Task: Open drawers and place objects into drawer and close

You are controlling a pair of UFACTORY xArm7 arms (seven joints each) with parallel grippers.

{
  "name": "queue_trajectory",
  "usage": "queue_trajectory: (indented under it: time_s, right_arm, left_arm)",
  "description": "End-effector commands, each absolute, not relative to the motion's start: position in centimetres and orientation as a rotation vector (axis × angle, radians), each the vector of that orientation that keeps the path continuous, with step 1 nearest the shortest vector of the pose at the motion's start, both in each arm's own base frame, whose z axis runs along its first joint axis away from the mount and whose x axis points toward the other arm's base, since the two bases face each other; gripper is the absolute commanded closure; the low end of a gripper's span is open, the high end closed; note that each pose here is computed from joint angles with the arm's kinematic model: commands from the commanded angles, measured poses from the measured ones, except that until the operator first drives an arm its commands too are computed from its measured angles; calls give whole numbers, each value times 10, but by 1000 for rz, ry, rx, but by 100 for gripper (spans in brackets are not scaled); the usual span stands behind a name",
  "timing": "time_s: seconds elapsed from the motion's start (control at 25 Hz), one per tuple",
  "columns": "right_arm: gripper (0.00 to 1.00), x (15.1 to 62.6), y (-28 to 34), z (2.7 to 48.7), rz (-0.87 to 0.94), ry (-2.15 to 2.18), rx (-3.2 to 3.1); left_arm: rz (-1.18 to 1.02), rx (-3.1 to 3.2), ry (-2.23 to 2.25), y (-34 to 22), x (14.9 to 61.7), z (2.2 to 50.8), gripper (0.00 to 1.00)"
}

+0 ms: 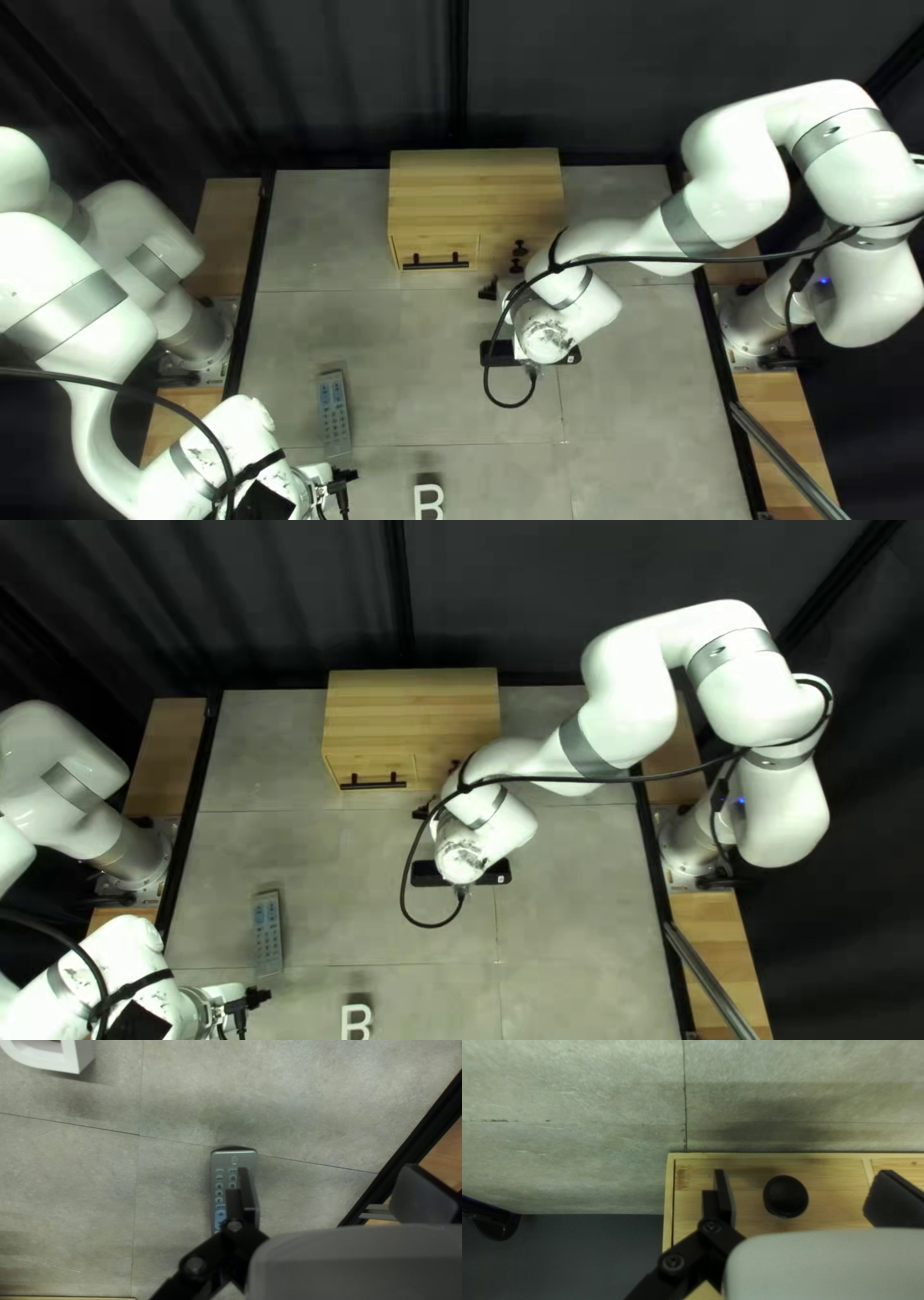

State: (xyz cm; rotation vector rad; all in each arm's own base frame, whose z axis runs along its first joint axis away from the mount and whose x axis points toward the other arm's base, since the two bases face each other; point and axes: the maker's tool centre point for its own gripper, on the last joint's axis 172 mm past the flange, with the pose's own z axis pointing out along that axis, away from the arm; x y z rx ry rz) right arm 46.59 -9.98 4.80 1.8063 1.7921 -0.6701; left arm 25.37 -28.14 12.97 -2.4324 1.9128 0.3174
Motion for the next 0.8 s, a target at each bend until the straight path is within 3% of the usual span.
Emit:
queue_trajectory:
  time_s: [0.04, 0.12, 0.44, 0.56, 0.6, 0.68, 0.8]
  right_arm:
    - [10, 468, -103, 46, -669, 1793, 1806]
    - [14, 468, -104, 45, -670, 1792, 1805]
    - [16, 468, -107, 46, -673, 1788, 1806]
    - [37, 467, -108, 46, -674, 1788, 1806]
    - [68, 467, -108, 46, -674, 1788, 1806]
    - [84, 467, -108, 47, -674, 1788, 1805]
    - [80, 468, -109, 48, -676, 1789, 1801]
  left_arm:
    - [317, -2432, 1913, -281, 254, 130, 0]
    - [317, -2432, 1913, -281, 254, 130, 0]
    - [317, -2432, 1913, -281, 254, 130, 0]
    - [317, -2432, 1913, -281, 254, 130, 0]
    - [317, -2432, 1913, -281, 254, 130, 0]
    - [317, -2432, 1913, -281, 254, 130, 0]
    - [317, -2432, 1913, -281, 254, 130, 0]
